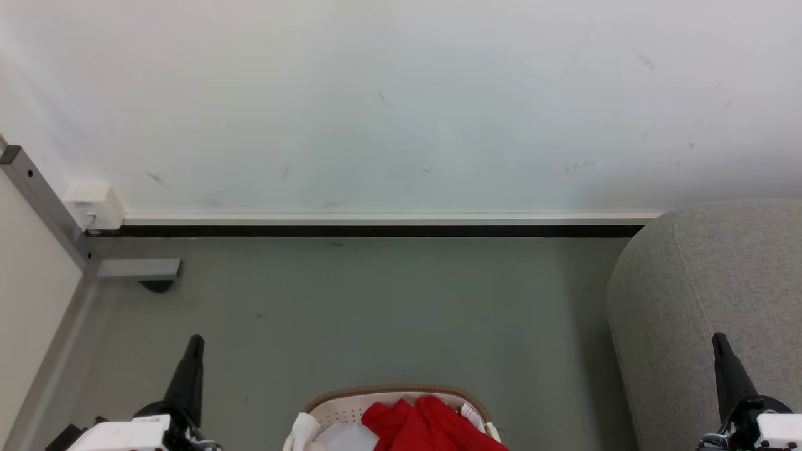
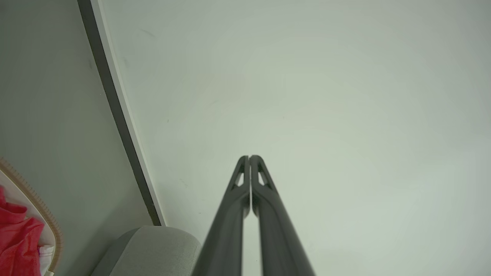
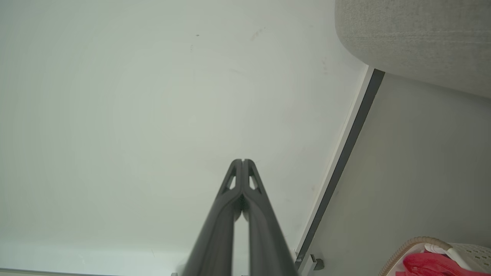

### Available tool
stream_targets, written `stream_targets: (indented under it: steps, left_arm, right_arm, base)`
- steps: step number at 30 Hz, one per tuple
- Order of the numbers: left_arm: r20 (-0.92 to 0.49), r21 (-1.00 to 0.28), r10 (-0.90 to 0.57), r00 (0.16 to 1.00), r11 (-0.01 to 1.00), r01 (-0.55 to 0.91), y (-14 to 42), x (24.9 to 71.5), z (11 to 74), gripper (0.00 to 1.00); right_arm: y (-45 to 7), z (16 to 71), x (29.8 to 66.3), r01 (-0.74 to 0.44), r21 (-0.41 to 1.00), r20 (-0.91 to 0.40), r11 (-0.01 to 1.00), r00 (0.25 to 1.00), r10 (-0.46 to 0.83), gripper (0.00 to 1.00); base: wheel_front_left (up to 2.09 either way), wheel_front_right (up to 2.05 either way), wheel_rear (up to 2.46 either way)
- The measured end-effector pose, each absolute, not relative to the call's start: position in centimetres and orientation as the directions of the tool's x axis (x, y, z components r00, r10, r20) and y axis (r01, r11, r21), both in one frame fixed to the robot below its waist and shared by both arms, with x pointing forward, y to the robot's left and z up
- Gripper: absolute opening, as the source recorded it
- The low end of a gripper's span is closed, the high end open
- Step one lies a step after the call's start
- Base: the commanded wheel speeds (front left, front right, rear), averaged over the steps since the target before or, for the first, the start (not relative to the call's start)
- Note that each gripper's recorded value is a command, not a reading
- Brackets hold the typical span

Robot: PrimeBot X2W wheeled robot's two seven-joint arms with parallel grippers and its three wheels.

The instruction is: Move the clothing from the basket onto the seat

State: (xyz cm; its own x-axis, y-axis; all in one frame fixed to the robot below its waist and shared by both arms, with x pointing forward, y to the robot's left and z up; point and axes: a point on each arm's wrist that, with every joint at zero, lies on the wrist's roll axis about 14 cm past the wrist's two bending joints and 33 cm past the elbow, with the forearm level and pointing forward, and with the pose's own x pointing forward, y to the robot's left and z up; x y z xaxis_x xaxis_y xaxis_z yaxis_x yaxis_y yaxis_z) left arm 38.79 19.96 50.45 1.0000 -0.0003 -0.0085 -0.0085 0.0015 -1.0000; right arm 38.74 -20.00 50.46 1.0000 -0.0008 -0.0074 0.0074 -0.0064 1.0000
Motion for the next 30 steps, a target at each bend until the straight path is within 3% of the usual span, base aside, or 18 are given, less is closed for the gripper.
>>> stream_targets:
  steps: [22,23,30]
  left_arm:
    - [-0.008,-1.0,0.0,1.0,0.001,-0.008,20.0,38.8,50.5,0.0]
    - [-0.012,-1.0,0.0,1.0,0.001,-0.012,20.0,38.8,50.3,1.0]
    - [-0.085,-0.996,0.009,0.996,-0.009,-0.085,19.8,37.5,47.8,1.0]
  right_arm:
    - [-20.0,50.5,38.7,0.007,1.0,-0.007,-0.006,1.0,-0.001,0.0]
    - [-20.0,50.4,38.7,0.01,1.0,-0.01,-0.007,1.0,-0.001,1.0]
    - [-19.2,47.8,37.5,0.085,0.996,-0.084,-0.022,0.996,0.005,1.0]
  base:
    - [0.0,0.0,0.0]
    - [0.0,0.0,0.0]
    - [0.0,0.0,0.0]
